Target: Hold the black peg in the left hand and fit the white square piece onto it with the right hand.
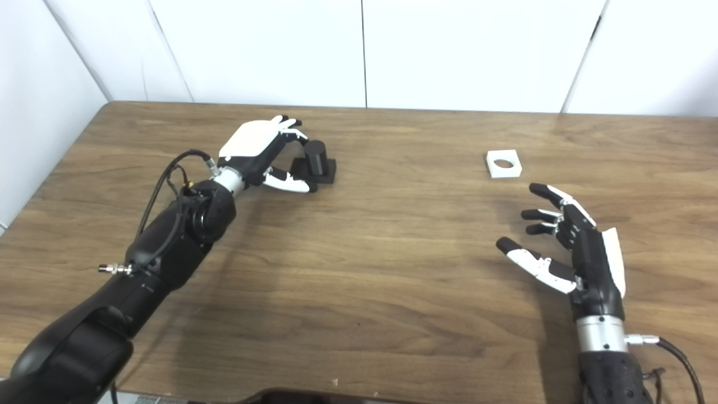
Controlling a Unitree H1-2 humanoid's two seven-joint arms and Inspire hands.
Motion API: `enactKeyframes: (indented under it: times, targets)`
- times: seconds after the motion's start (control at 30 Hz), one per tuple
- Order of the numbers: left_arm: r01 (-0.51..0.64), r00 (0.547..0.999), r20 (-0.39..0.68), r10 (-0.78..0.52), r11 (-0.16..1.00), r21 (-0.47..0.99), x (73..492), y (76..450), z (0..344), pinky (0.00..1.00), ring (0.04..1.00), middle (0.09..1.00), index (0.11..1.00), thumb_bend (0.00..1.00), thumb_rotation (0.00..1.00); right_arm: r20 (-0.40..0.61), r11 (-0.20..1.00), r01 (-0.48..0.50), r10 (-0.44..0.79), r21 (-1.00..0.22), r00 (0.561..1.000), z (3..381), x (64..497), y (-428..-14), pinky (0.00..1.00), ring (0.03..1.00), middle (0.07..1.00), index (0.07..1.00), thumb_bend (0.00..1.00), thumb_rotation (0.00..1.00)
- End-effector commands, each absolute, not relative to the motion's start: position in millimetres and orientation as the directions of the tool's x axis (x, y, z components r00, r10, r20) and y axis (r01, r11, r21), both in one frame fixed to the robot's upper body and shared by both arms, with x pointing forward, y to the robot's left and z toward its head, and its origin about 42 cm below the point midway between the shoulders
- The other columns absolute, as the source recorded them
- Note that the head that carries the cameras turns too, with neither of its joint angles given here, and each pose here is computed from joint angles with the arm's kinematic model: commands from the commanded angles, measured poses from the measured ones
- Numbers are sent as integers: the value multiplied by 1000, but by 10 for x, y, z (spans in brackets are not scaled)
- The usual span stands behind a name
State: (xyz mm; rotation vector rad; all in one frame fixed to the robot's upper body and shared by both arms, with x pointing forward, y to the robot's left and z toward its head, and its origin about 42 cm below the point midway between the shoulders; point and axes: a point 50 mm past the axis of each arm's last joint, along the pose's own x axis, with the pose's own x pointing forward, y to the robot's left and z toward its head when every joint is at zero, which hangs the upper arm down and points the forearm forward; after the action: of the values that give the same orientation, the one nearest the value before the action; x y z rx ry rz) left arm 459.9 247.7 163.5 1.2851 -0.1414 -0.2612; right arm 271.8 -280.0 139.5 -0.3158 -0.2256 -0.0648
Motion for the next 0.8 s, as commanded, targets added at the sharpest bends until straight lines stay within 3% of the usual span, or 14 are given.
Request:
enactKeyframes:
  times: [0.0, 0.2, 0.23, 0.3, 0.77]
  targets:
    - [99, 955, -19, -296, 256, 962, 4678, 2394, 1756, 940, 987, 929, 677, 739, 316, 241, 953, 102, -32, -284, 970, 1422, 2680, -2759, 588, 675, 827, 772, 659, 254]
    - [109, 954, -25, -298, 266, 958, 4648, 2382, 1719, 934, 957, 887, 596, 711, 213, 239, 953, 109, -40, -281, 970, 1432, 2637, -2789, 579, 682, 828, 772, 651, 252]
    - [110, 954, -27, -299, 266, 958, 4644, 2381, 1716, 932, 950, 881, 527, 580, 122, 241, 952, 111, -41, -284, 970, 1435, 2636, -2792, 570, 677, 827, 770, 652, 260]
    - [115, 953, -30, -301, 270, 956, 4637, 2379, 1710, 930, 947, 879, 501, 529, 87, 241, 954, 112, -43, -279, 970, 1441, 2629, -2794, 570, 678, 827, 768, 649, 252]
    - [197, 929, -91, -360, 268, 943, 4624, 2406, 1685, 971, 960, 891, 495, 516, 83, 243, 954, 116, -47, -278, 969, 1434, 2624, -2801, 564, 676, 824, 764, 649, 289]
